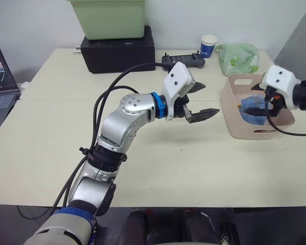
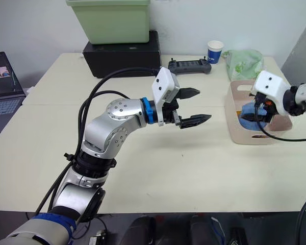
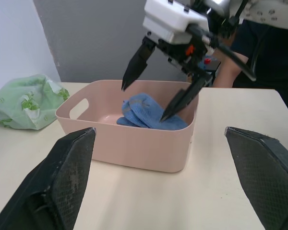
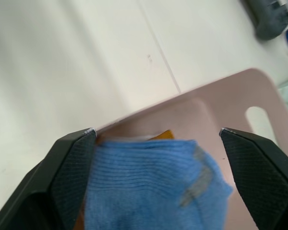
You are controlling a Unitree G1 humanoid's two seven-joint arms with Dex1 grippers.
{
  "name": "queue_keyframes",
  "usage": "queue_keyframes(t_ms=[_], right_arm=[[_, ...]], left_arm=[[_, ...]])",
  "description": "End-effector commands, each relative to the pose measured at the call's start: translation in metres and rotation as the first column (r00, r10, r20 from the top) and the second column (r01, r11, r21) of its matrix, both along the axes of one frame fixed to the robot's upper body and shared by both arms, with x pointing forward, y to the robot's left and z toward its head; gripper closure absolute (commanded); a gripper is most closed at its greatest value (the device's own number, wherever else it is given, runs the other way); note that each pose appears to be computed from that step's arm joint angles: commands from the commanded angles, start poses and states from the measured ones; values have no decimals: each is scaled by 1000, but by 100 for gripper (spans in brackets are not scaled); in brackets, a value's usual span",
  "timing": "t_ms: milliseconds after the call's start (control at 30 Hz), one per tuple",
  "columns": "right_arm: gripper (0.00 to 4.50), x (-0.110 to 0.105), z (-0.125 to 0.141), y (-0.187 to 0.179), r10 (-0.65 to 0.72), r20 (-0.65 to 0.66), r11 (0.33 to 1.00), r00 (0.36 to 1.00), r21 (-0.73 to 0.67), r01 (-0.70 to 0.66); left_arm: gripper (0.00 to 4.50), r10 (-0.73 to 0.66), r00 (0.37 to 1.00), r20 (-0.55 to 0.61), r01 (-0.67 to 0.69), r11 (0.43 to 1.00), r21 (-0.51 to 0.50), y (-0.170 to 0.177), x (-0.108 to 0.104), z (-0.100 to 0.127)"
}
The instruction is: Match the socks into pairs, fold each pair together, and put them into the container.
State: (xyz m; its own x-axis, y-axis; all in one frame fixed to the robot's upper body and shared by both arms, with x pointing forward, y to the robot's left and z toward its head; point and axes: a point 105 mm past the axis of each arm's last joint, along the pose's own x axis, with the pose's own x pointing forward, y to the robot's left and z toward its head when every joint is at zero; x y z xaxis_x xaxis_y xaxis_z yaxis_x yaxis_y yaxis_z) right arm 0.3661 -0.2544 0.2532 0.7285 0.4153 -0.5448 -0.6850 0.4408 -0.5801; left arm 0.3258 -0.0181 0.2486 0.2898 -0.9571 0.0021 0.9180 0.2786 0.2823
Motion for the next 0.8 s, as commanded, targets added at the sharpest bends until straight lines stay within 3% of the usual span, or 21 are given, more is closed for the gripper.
queue_keyframes(t_ms=[33,100,433,800], right_arm=[[21,4,31,-11,-61,139,998,988,5,61],[63,9,22,-20,-81,173,993,982,-72,95],[436,24,-20,-42,-118,201,963,972,-217,161],[449,43,-72,-35,-132,89,964,987,-219,148]], left_arm=[[0,-10,998,58,12,999,-32,-2,-3,16],[0,-11,998,59,13,999,-32,-3,-3,17],[0,-10,998,60,11,1000,-22,-3,-4,17],[0,-18,999,45,20,999,-29,-7,-6,18]])
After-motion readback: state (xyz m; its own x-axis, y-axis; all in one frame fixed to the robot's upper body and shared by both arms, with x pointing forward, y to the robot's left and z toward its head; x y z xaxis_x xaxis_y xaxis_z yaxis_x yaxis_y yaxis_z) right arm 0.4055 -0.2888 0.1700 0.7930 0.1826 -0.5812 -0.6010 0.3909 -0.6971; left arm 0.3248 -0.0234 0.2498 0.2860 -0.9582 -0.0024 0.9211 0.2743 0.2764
